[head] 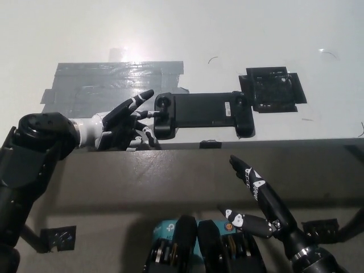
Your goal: A controller is being placed at the center of the desk near the left hand and the robot uses its left hand's index finger to press a button at the left area of the controller
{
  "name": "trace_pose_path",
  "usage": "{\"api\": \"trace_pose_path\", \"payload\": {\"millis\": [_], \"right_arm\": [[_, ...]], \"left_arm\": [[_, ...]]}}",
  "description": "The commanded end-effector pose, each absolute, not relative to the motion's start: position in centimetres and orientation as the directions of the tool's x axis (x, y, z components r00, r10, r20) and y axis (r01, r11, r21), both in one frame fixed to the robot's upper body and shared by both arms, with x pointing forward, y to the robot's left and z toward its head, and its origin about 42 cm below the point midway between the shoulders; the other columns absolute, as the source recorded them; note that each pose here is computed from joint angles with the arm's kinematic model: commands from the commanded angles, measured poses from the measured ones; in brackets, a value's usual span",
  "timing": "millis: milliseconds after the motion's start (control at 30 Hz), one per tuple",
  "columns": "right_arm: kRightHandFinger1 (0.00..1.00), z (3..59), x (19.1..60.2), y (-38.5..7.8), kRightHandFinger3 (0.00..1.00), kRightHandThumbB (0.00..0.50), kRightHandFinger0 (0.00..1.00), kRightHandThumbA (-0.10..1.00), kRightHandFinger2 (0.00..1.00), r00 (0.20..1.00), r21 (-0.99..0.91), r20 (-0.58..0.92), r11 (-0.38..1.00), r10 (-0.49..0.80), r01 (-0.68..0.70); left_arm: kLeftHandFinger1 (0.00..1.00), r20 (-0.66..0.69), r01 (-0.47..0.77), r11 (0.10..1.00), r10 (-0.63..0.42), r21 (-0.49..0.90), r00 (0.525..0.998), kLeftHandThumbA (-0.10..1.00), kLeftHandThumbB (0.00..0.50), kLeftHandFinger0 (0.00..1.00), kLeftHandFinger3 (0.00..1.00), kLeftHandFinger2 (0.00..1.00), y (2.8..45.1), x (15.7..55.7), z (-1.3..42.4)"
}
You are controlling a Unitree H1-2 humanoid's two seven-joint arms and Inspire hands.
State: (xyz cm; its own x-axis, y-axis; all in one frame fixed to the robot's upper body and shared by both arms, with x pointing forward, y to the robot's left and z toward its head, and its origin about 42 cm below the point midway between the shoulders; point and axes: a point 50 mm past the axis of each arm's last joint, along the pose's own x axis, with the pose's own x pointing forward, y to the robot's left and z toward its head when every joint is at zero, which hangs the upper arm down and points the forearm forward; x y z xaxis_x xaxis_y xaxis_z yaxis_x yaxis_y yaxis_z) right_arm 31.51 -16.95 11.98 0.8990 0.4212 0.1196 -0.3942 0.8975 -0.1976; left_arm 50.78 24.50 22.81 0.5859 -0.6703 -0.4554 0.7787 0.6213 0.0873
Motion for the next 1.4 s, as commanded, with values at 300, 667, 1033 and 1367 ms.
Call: {"api": "trace_pose_path", "payload": {"millis": [300, 667, 1033, 1367], "right_arm": [[1.0, 12.8, 31.4, -16.7, 1.0, 0.244, 1.0, 0.67, 1.0, 0.878, -0.194, 0.172, 0.889, 0.446, -0.414], [1.0, 12.3, 31.3, -16.5, 1.0, 0.241, 1.0, 0.67, 1.0, 0.877, -0.189, 0.16, 0.886, 0.453, -0.423], [1.0, 12.4, 31.1, -16.8, 1.0, 0.239, 1.0, 0.67, 1.0, 0.876, -0.19, 0.151, 0.883, 0.459, -0.43], [1.0, 10.7, 29.1, -16.8, 1.0, 0.249, 1.0, 0.79, 1.0, 0.895, -0.161, 0.152, 0.904, 0.419, -0.396]], "left_arm": [[0.0, -0.444, 0.792, 0.605, -0.689, 0.083, 0.573, 1.0, 0.434, 0.0, 1.0, 0.33, 25.3, 48.4, 23.4], [0.08, -0.008, 0.833, 0.522, -0.847, 0.183, 0.532, 1.0, 0.416, 0.0, 1.0, 0.39, 24.8, 43.6, 35.5], [1.0, 0.185, 0.55, 0.78, -0.613, 0.299, 0.768, 1.0, 0.3, 1.0, 1.0, 1.0, 23.7, 32.7, 25.6], [1.0, 0.18, 0.227, 0.934, -0.282, 0.275, 0.942, 1.0, 0.287, 1.0, 1.0, 1.0, 22.3, 27.0, 10.9]]}}
